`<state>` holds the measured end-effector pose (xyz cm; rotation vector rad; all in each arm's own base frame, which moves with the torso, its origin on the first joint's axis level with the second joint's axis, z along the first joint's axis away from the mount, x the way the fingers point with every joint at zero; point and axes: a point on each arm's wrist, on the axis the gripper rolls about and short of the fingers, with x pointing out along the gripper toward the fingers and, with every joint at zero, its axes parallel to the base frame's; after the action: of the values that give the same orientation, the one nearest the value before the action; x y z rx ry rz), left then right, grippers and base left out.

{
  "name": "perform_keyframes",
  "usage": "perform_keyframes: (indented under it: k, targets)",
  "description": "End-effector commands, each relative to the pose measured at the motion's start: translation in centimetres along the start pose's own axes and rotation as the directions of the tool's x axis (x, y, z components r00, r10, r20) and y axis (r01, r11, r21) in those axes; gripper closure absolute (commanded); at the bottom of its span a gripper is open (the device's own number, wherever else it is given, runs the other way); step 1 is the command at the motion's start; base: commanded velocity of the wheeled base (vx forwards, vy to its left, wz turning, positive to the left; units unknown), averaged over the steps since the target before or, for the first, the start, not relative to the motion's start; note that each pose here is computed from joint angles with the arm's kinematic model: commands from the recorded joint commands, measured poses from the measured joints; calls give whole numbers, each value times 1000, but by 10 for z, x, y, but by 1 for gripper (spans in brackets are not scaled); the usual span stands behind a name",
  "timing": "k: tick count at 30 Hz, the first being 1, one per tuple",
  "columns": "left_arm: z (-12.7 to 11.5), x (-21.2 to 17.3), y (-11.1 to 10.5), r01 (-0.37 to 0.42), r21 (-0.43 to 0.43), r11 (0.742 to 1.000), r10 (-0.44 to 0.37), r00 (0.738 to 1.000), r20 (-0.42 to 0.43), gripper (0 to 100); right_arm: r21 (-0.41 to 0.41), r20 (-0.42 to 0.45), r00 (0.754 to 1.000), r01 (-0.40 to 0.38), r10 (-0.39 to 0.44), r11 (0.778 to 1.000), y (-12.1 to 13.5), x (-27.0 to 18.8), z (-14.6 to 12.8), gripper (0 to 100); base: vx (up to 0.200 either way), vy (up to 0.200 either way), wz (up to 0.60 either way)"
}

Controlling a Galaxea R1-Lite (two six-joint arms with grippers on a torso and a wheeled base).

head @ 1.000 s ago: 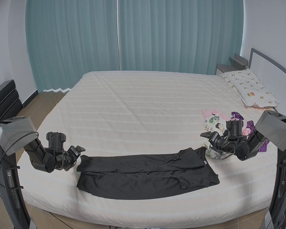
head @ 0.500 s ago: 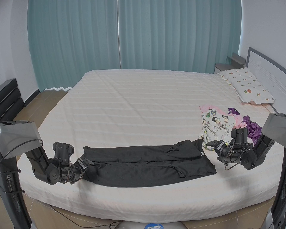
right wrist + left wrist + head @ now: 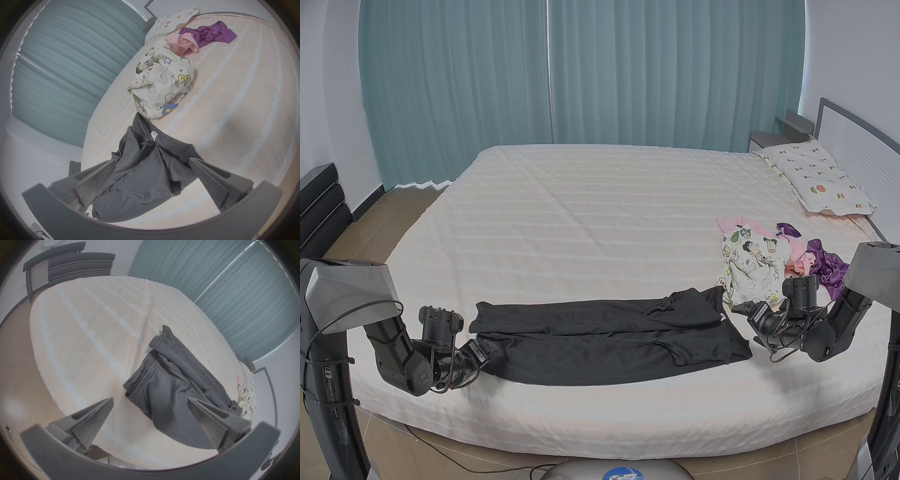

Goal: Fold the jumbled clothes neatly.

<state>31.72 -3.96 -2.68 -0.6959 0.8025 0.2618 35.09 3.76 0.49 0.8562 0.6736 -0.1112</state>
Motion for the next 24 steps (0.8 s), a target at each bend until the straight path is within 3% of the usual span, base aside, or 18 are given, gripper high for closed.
perform_keyframes:
  k: [1, 7, 11, 17, 24]
  targets:
    - [-5, 10, 5, -35, 5, 999, 35, 999, -4, 100, -7, -11, 1000, 9, -9, 1000, -2, 1, -3, 0, 0, 0, 0]
    - [-4, 13, 12, -94, 14, 995, 94, 995, 29, 100, -38, -28, 999, 31, -32, 999, -7, -6, -10, 0, 0, 0, 0]
    - [-5, 8, 18, -118, 8, 993, 118, 993, 20, 100, -108, -53, 996, 59, -65, 992, -15, -14, -17, 0, 0, 0, 0]
    - [-2, 1, 32, -158, 20, 987, 158, 987, 12, 100, -136, -77, 993, 82, -93, 987, -19, -21, -22, 0, 0, 0, 0]
    - [1, -4, 36, -167, 18, 986, 166, 986, 18, 100, -170, -119, 983, 119, -141, 978, -24, -22, -28, 0, 0, 0, 0]
